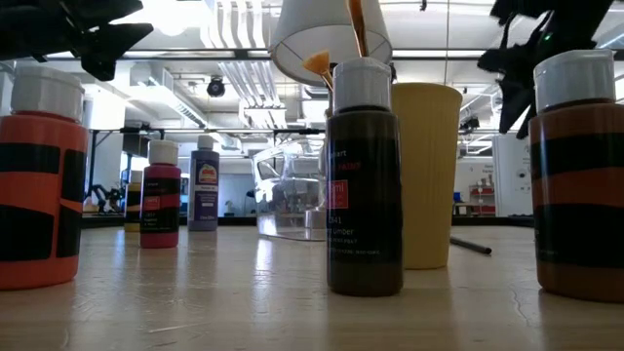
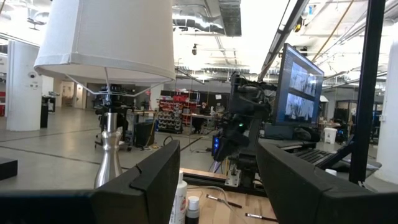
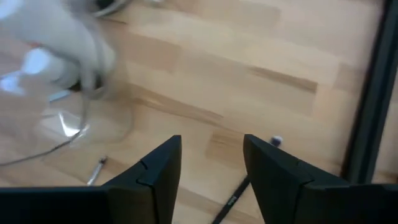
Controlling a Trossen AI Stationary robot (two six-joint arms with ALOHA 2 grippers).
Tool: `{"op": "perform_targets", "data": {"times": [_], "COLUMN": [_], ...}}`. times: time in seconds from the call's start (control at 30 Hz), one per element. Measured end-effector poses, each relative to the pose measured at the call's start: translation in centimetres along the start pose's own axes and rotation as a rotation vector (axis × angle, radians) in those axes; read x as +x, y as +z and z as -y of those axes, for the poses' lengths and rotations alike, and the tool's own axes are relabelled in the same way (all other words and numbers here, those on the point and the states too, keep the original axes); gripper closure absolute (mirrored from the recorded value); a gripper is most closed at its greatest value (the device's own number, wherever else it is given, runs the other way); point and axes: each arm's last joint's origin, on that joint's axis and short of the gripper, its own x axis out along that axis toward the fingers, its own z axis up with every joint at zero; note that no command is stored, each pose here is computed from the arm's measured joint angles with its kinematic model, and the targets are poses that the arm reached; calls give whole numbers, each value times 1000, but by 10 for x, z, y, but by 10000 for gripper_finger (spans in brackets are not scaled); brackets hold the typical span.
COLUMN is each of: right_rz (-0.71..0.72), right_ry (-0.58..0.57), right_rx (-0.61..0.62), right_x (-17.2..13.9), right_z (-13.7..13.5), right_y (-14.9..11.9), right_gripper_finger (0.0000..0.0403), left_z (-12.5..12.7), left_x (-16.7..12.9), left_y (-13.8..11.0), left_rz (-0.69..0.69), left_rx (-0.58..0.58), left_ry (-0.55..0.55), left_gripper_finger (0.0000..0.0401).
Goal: Pick & Place Paint Supplies
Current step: Put the black paint brush into the yellow cup
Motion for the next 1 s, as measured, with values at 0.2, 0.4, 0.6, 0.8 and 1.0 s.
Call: {"op": "perform_targets", "data": {"times": [0.2, 0.4, 0.6, 0.8, 1.0], "right_rz": [-85, -136, -179, -209, -228], "right_ry": [-89, -166, -204, -239, -258], "right_rx": [45, 76, 89, 74, 66], "right_x": [20, 35, 46, 54, 59], "right_z": [10, 19, 24, 28, 29], "right_y": [18, 30, 37, 41, 42], "right_gripper_finger": [214, 206, 216, 230, 234], "left_z": [0, 0, 0, 0, 0], "left_x": [0, 0, 0, 0, 0], "left_y": [0, 0, 0, 0, 0], "left_rz": [0, -1, 0, 0, 0], "left_rx": [0, 0, 0, 0, 0], "left_ry": [0, 0, 0, 0, 0], "left_gripper_finger": [183, 183, 183, 183, 183]}}
